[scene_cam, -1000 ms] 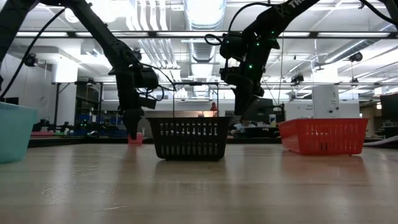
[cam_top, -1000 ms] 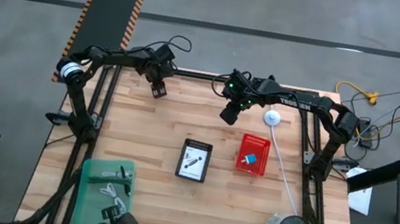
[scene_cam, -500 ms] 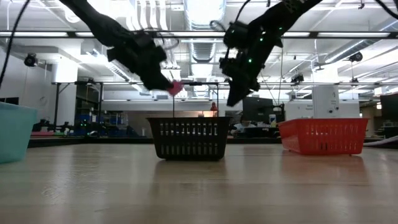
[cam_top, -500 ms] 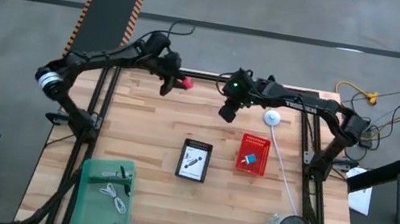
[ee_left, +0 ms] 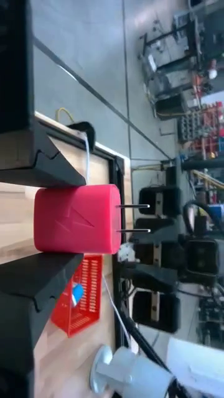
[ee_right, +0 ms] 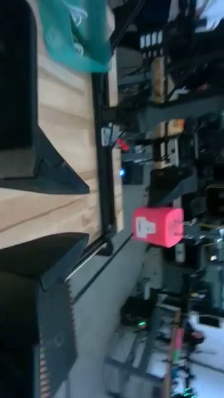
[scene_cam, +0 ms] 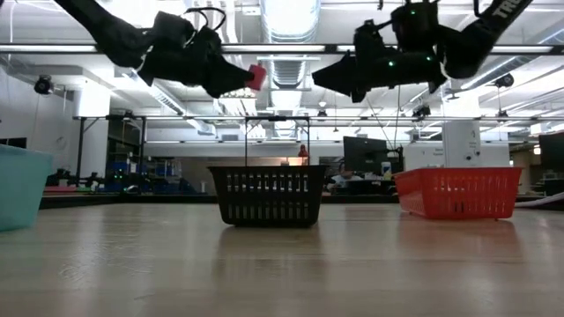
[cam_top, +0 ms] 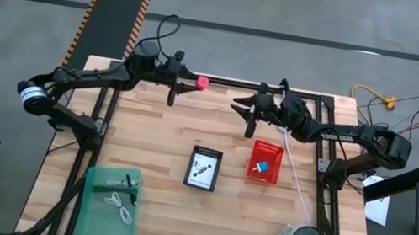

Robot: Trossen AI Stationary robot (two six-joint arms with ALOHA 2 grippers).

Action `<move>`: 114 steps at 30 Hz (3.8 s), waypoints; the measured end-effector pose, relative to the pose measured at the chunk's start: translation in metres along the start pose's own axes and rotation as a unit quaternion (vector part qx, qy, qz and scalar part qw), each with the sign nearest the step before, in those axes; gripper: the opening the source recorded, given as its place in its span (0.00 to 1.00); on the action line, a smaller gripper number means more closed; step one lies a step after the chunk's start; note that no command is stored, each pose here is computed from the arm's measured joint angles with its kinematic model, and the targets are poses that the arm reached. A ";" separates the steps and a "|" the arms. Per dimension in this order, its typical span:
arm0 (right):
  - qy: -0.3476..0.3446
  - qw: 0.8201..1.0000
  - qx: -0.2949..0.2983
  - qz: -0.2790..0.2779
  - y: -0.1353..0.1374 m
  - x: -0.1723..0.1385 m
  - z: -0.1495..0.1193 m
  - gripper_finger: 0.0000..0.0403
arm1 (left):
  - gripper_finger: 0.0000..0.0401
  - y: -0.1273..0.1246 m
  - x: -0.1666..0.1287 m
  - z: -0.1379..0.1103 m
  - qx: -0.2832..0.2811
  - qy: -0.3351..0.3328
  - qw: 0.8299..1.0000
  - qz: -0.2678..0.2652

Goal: Pick and place items into bin
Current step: Put the pink charger adapter into the red bin

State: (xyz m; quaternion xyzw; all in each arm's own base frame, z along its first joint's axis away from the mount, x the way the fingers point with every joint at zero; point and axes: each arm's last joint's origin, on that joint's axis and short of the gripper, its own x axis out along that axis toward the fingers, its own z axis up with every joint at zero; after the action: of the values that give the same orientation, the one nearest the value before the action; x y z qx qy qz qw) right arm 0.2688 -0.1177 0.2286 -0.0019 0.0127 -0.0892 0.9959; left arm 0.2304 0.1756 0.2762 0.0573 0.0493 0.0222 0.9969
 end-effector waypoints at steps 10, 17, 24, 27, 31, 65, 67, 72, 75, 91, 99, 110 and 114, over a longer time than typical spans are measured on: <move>0.002 1.000 -0.017 0.002 -0.002 0.007 0.009 0.59 | 0.31 -0.001 0.043 -0.018 0.002 -0.008 0.999 -0.038; 0.048 0.999 0.003 0.002 -0.004 0.015 0.018 0.68 | 0.31 0.007 0.069 -0.020 -0.028 -0.036 0.996 -0.077; 0.046 0.999 0.002 0.001 -0.005 0.015 0.019 0.66 | 0.31 0.006 0.084 -0.018 -0.026 -0.039 0.995 -0.092; 0.046 0.999 0.002 -0.001 -0.006 0.015 0.019 0.64 | 0.31 0.003 0.087 -0.016 -0.024 -0.041 0.993 -0.105; 0.045 0.999 0.000 -0.002 -0.007 0.015 0.019 0.61 | 0.31 0.001 0.087 -0.015 -0.022 -0.045 0.993 -0.108; 0.129 0.990 0.028 -0.042 -0.012 0.010 0.002 0.36 | 0.31 0.006 0.131 -0.053 -0.069 -0.010 0.985 -0.159; 0.128 0.990 0.032 -0.043 -0.012 0.010 0.003 0.36 | 0.31 0.007 0.132 -0.052 -0.070 -0.011 0.985 -0.160; 0.129 0.990 0.032 -0.044 -0.012 0.010 0.003 0.34 | 0.31 0.006 0.130 -0.048 -0.069 -0.014 0.985 -0.160; 0.131 0.990 0.034 -0.045 -0.012 0.010 0.003 0.34 | 0.31 0.006 0.130 -0.048 -0.069 -0.015 0.984 -0.161; 0.189 0.979 0.058 -0.058 -0.004 -0.021 0.021 0.34 | 0.72 0.012 0.125 -0.043 -0.106 -0.012 0.982 -0.158; 0.296 0.945 0.132 -0.052 0.012 -0.054 0.020 0.34 | 0.73 0.014 0.122 -0.038 -0.103 -0.016 0.983 -0.152; 0.407 0.889 0.207 -0.032 0.041 -0.079 0.013 0.34 | 0.73 0.017 0.119 -0.036 -0.102 -0.018 0.986 -0.133; 0.471 0.853 0.222 -0.032 0.049 -0.081 0.000 0.34 | 0.73 0.017 0.119 -0.036 -0.102 -0.018 0.986 -0.128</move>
State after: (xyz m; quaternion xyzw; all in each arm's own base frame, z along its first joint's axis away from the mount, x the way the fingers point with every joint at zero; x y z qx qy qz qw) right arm 0.1975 -0.0554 0.2309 0.2613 0.4601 -0.1121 0.8411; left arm 0.3446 0.2025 0.2314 -0.0509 0.0360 -0.1017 0.9929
